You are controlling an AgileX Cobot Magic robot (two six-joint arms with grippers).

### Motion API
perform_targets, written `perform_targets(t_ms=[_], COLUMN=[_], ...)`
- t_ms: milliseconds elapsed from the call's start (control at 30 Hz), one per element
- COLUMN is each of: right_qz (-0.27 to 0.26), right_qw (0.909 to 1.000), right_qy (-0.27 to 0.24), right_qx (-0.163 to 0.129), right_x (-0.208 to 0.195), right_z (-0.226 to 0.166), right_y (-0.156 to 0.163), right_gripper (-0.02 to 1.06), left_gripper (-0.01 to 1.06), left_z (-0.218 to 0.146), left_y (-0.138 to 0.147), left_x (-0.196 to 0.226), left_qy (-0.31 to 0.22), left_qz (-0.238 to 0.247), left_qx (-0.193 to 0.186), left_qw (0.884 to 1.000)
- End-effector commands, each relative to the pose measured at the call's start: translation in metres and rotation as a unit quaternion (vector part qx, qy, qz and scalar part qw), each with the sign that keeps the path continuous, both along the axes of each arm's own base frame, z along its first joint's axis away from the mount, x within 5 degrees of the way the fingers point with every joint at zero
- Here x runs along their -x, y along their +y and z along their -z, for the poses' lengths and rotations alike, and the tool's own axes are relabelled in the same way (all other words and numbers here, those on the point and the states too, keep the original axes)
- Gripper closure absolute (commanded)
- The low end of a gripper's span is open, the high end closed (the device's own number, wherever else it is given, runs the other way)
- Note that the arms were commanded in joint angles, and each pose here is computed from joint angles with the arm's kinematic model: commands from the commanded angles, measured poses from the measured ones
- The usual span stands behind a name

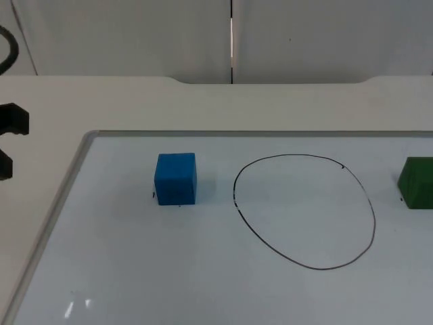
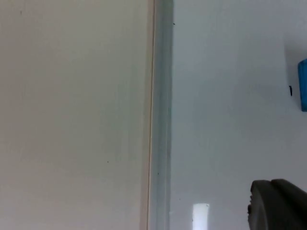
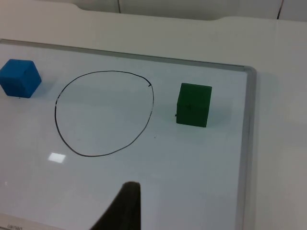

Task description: Push the two cubes into the marked area.

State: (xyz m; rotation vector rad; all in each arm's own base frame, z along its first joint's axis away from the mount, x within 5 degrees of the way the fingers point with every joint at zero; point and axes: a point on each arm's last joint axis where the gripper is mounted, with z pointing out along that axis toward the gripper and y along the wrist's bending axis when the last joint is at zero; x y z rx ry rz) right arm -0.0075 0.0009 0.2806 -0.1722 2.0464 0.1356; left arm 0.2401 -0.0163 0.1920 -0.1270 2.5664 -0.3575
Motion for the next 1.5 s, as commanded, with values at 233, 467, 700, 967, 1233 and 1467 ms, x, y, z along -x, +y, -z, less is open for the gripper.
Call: perform_targets(t_ms=[233,467,700,967,1233,1467], right_qz=[0.001,0.001,0.001,0.001,0.001,0.001], right_qw=[1.0,1.0,1.0,1.0,1.0,1.0], right_qy=[-0.003,-0.003,-0.003,-0.003,-0.003,-0.003], right_qx=[0.001,0.001,0.001,0.001,0.001,0.001], right_x=[0.0,0.0,0.0,0.0,0.0,0.0], right_z=[0.0,0.0,0.0,0.0,0.0,0.0], right_y=[0.0,0.0,0.0,0.0,0.0,0.0], right_gripper=[-0.01,-0.01,-0.01,-0.01,-0.01,-0.01], left_gripper=[1.05,1.05,1.05,1.05,1.05,1.05], left_z=[-0.002,-0.001,0.0,0.002,0.002,0.001], left_y=[-0.007,-0.015,-0.045,-0.048,-0.052,-0.075], left_x=[-0.03,-0.026,-0.03,-0.031,-0.027,-0.019], left_qy=[-0.015,0.0,-0.037,-0.037,-0.018,-0.014], left_qz=[0.001,0.03,0.062,0.05,0.063,0.114], left_qx=[0.018,0.024,0.002,0.008,0.022,0.037], left_qw=[1.0,0.999,0.997,0.998,0.998,0.993])
